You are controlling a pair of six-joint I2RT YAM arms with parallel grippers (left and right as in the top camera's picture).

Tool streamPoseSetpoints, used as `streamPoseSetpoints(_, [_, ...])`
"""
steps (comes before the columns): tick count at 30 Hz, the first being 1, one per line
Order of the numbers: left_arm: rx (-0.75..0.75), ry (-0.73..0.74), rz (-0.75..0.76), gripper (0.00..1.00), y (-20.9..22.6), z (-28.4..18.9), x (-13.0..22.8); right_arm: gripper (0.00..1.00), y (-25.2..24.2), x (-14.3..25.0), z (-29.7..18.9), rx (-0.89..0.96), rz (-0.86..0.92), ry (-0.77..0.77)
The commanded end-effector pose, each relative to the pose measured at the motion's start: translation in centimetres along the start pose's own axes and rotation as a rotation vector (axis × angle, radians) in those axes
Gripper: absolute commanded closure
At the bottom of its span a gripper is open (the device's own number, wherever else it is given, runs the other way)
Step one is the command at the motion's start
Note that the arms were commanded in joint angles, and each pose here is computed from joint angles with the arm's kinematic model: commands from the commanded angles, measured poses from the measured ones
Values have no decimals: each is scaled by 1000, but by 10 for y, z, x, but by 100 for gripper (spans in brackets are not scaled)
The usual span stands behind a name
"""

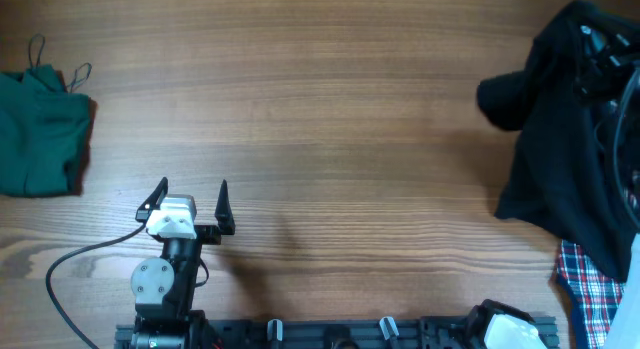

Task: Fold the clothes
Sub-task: 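Drag the black shirt with the right gripper toward the table center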

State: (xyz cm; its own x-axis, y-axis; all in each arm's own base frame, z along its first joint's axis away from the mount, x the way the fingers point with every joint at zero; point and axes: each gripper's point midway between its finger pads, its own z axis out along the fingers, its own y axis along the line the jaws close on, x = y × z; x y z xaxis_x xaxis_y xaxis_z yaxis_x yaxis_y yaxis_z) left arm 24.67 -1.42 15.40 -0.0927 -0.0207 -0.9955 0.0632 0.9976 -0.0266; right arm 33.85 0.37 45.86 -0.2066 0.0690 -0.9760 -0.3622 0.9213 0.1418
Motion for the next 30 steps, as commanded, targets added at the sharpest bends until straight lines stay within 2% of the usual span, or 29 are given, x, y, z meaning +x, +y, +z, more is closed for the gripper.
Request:
streamPoseSetpoints(1, [2,7,1,0,-1,0,3,96,49,1,23,-199,-26,14])
streamPoseSetpoints(6, [2,7,1,0,-1,0,3,96,120,44,96,-375,-35,147])
streamPoseSetpoints(10, [3,6,1,0,-1,0,3,96,191,95,144,-555,-51,259])
streamPoseSetpoints(14, [2,7,1,0,-1,0,3,96,248,153,178,-616,-110,363])
streamPoseSetpoints(18, [3,7,1,0,-1,0,3,96,289,195,173,-695,-122,474])
streamPoseSetpoints(21, [3,6,1,0,-1,0,3,96,293,222,158,-697,-94,608])
streamPoseSetpoints(24, [3,6,1,0,-1,0,3,96,288,243,144,-637,31,760])
streamPoseSetpoints(27, [3,7,1,0,-1,0,3,96,288,261,127,-626,40,865])
streamPoseSetpoints(30, [3,6,1,0,-1,0,3,96,313,281,109,-676,11,921])
